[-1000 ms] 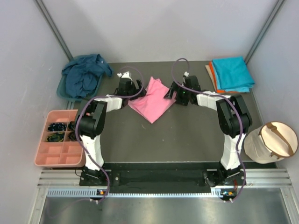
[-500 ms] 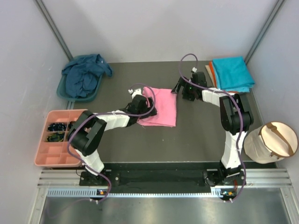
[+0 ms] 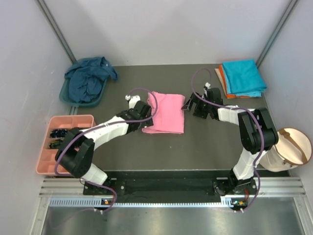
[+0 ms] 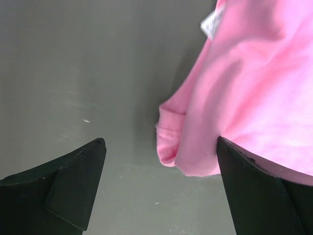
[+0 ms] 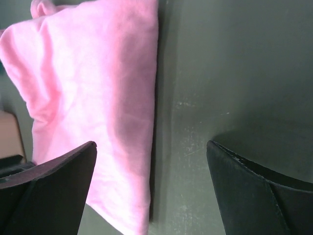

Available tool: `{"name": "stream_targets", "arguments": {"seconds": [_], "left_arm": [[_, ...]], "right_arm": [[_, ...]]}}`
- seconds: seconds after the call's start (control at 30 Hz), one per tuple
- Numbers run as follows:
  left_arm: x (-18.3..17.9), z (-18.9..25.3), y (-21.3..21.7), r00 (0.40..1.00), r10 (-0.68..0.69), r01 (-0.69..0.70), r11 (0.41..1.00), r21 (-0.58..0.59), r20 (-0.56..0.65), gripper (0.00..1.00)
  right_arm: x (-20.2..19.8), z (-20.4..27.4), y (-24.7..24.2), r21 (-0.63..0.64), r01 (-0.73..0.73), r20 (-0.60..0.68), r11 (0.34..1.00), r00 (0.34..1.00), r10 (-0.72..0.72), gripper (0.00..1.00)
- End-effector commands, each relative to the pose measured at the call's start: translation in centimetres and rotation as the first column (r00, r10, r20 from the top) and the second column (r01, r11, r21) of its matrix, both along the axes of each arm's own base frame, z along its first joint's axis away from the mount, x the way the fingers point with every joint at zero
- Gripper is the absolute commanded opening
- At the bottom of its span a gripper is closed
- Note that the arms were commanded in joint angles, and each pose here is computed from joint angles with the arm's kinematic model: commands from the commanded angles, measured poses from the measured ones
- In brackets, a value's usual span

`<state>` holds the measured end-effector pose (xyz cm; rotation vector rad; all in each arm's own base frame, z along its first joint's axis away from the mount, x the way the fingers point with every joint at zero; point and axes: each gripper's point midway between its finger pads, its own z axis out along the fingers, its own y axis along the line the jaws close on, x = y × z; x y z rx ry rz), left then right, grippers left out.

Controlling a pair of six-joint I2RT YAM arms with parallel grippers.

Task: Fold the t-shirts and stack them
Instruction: Smooth out wrinkles on the folded tshirt

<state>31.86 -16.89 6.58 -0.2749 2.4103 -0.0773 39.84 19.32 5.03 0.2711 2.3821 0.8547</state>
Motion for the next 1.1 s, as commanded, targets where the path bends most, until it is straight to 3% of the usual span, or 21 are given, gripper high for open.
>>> {"name": "stream_targets", "arguments": {"seconds": [0.0,0.13,0.3,0.43,0.73,0.9,1.07], "left_arm": [[2.5,7.7,1.5,0.986,0.026,-0.037,0.997,0.061,0.164,0.99],[4.5,15.2,-1.6,0.921,-0.101,0.128,0.991,-0.047,0.377,0.99],[5.2,19.6,-5.5,0.831,-0.21,0.32,0.938,-0.133,0.515,0.99],[5.3,18.5,-9.4,0.802,-0.317,0.464,0.865,-0.192,0.507,0.99],[6.1,15.2,-13.4,0.761,-0.4,0.588,0.759,-0.281,0.511,0.99],[6.7,13.1,-13.4,0.775,-0.393,0.586,0.741,-0.328,0.496,0.99],[7.6,9.1,-12.6,0.811,-0.384,0.549,0.761,-0.347,0.441,0.99]], "right_arm": [[-2.3,-2.5,0.3,0.026,-0.02,-0.092,0.999,0.996,0.022,0.94],[-2.5,-2.9,0.2,0.021,-0.024,-0.095,1.0,0.995,0.025,0.94],[-2.6,-3.0,0.2,0.023,-0.023,-0.099,0.999,0.995,0.025,0.94],[-2.8,-3.1,0.1,0.025,-0.018,-0.105,1.0,0.994,0.02,0.94],[-3.5,-3.9,-0.3,0.004,-0.015,-0.125,1.0,0.992,0.015,0.94],[-3.7,-4.3,-0.5,-0.004,-0.01,-0.135,1.0,0.991,0.01,0.94],[-3.6,-4.3,-0.4,0.0,-0.014,-0.137,1.0,0.99,0.014,0.94]]}}
